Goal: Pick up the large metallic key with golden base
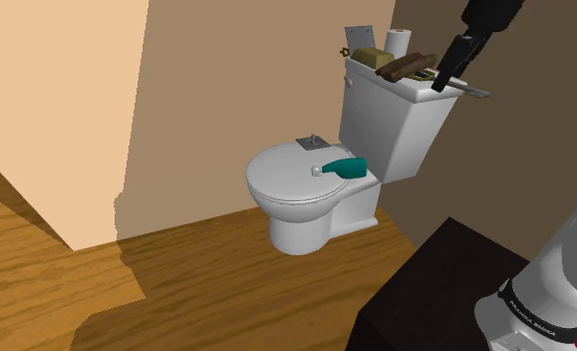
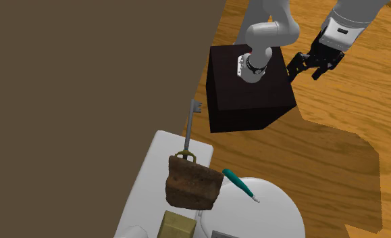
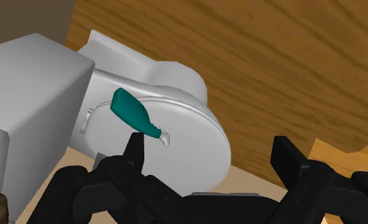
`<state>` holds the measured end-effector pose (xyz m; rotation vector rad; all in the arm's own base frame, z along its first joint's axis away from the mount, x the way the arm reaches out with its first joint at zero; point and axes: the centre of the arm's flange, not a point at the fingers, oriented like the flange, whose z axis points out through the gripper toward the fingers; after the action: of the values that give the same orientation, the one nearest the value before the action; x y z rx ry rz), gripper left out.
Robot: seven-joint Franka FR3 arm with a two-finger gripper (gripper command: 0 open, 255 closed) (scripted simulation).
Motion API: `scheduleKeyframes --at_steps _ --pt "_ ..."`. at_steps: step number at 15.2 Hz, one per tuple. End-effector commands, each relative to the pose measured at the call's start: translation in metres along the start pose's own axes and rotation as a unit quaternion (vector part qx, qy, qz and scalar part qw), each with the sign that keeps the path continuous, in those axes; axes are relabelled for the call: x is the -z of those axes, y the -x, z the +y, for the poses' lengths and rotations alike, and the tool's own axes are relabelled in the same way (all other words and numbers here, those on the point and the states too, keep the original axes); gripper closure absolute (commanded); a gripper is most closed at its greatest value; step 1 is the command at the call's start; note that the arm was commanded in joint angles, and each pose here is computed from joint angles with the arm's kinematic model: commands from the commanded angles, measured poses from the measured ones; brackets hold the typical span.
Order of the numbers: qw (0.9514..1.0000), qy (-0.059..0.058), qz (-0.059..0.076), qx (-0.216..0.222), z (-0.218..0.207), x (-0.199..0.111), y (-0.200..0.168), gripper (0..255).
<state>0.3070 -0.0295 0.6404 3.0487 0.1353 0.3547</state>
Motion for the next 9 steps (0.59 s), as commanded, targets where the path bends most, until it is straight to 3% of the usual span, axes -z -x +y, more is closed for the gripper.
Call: scheduleKeyframes --at_steps 1,9 --pt "1.0 0.0 0.0 0.0 0.0 0.0 0.0 0" --pt "0.9989 0.011 -0.033 -0.032 0.092 -0.033 -0.043 0"
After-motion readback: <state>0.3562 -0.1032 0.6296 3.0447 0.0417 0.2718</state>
